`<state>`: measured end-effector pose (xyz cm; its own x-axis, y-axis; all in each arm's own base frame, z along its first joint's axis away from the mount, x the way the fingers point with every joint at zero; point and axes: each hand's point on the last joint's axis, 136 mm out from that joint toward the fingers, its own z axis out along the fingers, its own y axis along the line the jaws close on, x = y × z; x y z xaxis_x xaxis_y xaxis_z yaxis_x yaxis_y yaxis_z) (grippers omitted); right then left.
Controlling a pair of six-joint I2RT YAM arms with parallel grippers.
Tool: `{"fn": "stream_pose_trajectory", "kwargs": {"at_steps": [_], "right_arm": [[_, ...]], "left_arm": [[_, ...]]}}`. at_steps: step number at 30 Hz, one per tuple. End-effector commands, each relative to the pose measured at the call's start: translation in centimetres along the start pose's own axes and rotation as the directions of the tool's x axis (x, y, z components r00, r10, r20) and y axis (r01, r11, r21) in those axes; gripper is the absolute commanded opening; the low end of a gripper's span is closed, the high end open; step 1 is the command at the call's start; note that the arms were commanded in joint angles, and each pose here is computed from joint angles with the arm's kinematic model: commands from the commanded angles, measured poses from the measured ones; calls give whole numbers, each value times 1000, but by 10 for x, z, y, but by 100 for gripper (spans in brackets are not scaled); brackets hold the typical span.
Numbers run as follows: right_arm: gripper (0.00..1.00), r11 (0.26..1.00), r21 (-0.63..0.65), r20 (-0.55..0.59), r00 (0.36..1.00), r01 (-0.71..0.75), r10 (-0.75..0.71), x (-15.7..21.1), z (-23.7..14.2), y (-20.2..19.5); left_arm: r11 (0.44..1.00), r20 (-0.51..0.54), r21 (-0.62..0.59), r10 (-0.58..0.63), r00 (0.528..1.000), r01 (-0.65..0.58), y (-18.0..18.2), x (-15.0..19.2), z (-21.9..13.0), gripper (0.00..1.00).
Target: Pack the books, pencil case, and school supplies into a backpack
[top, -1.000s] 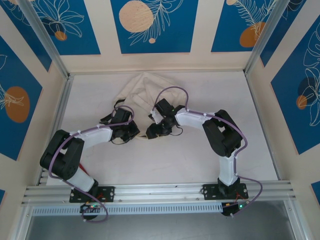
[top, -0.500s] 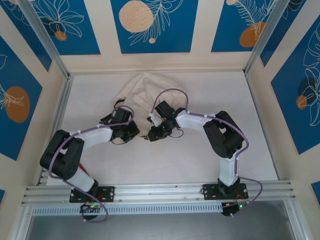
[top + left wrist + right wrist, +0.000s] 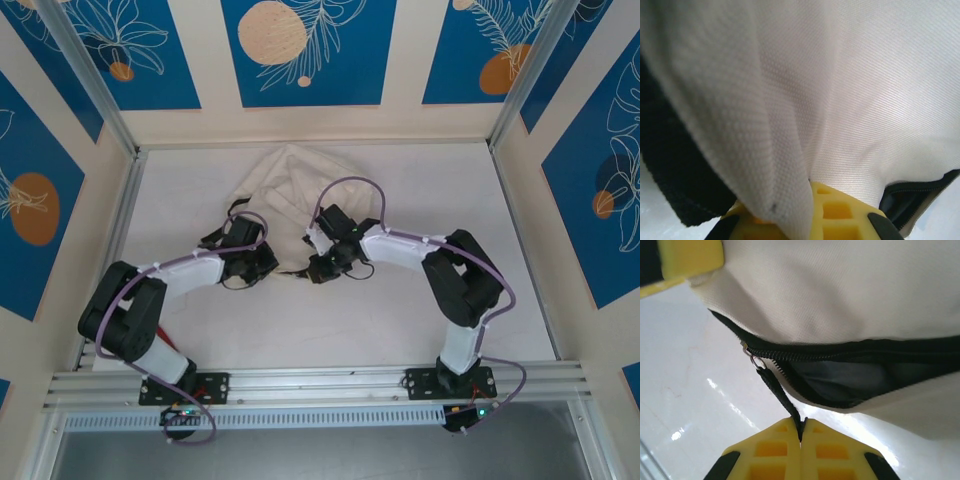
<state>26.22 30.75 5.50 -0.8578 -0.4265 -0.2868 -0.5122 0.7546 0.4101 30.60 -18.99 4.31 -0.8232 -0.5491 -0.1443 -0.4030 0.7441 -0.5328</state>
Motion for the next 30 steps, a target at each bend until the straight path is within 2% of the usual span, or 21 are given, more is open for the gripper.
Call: {"fn": "stream_pose_trajectory", "kwargs": {"at_steps": [1,11,15,18,21,23,30], "right_arm": [[0,980,188,5,998,-60,60,10,-16,-32],[0,899,404,9,983,-171,183,6,-20,-72],[0,888,419,24,980,-188,196,4,-27,-74],[0,942,303,18,989,-147,148,-2,-24,-45],[0,992,71,13,994,-106,106,-11,-21,9],[0,995,-61,19,996,-82,83,-16,-20,45],[0,947,-316,38,997,-57,73,-43,-16,116]], "left_arm": [[993,32,-114,9,999,-5,31,1,-4,0],[977,50,-212,-3,999,14,62,3,-11,0],[977,45,-211,-4,999,13,63,4,-10,0],[987,33,-160,3,999,2,52,4,-7,0],[995,23,-102,11,1000,-9,36,2,-6,0],[998,18,-66,18,1000,-17,25,1,-6,0],[1000,-10,26,-2,1000,2,0,1,0,0]]}}
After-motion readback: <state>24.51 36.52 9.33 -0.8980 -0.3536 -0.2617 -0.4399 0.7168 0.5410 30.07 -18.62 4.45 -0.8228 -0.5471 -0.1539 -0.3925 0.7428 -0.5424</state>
